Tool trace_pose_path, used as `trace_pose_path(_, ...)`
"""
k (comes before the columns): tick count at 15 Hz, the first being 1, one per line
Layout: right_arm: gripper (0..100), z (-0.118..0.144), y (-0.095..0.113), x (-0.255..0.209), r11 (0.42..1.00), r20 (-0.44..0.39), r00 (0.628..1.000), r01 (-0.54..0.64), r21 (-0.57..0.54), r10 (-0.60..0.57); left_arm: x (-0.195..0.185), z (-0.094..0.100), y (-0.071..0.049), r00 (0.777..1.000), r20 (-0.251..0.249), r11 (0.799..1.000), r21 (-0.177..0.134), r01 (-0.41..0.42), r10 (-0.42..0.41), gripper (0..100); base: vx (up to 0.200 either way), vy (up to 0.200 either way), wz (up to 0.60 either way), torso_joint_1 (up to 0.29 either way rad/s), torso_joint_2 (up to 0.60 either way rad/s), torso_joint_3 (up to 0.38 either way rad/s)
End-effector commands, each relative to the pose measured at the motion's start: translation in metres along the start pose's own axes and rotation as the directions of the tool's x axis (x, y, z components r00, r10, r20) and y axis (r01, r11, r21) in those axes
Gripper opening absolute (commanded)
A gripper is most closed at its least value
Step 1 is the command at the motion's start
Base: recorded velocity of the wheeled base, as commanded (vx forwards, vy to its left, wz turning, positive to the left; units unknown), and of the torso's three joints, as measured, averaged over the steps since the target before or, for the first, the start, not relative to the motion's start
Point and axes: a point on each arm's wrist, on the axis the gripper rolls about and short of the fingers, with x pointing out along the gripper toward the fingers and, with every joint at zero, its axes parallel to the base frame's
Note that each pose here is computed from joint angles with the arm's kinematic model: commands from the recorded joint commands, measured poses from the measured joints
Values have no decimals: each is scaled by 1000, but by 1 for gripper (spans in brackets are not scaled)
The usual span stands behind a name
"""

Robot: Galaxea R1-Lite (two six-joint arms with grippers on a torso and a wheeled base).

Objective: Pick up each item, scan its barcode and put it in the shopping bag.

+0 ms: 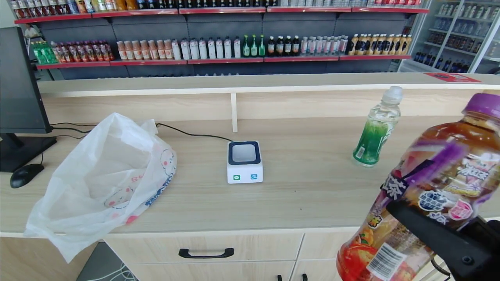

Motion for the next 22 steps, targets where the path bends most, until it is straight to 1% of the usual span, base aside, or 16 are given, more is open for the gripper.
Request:
trace_pose_path(1, 0, 5, 4, -5, 999, 23, 999, -26, 21, 25, 0, 0, 0, 1000, 1, 1000, 0, -1, 1, 100, 0, 0, 0, 0, 0, 0)
trace_pose_path(5, 0, 9, 6, 1, 989, 42, 998, -53, 140, 47, 0, 0, 0, 1000, 1, 1000, 0, -1, 1, 100, 0, 0, 0, 0, 0, 0)
trace_pose_path(7, 0, 12, 14, 14, 976, 59, 993, -113, 187, 103, 0, 0, 0, 1000, 1, 1000, 0, -1, 1, 100, 0, 0, 0, 0, 0, 0)
trace_pose_path(8, 0, 14, 17, 18, 971, 66, 991, -131, 201, 120, 0, 0, 0, 1000, 1, 1000, 0, -1, 1, 100, 0, 0, 0, 0, 0, 0)
trace_pose_path(9, 0, 14, 18, 34, 967, 73, 989, -142, 211, 129, 0, 0, 0, 1000, 1, 1000, 0, -1, 1, 100, 0, 0, 0, 0, 0, 0)
trace_pose_path(13, 0, 16, 19, 65, 954, 98, 984, -166, 250, 146, 0, 0, 0, 1000, -1, 1000, 0, -1, 1, 100, 0, 0, 0, 0, 0, 0)
trace_pose_path(18, 0, 19, 29, 78, 917, 123, 973, -227, 330, 196, 0, 0, 0, 1000, 1, 1000, 0, -1, 1, 100, 0, 0, 0, 0, 0, 0)
trace_pose_path(21, 0, 11, 27, 88, 907, 102, 977, -213, 363, 189, 0, 0, 0, 1000, -1, 1000, 0, -1, 1, 100, 0, 0, 0, 0, 0, 0)
trace_pose_path(22, 0, 12, 27, 92, 902, 108, 976, -218, 374, 191, 0, 0, 0, 1000, 1, 1000, 0, -1, 1, 100, 0, 0, 0, 0, 0, 0)
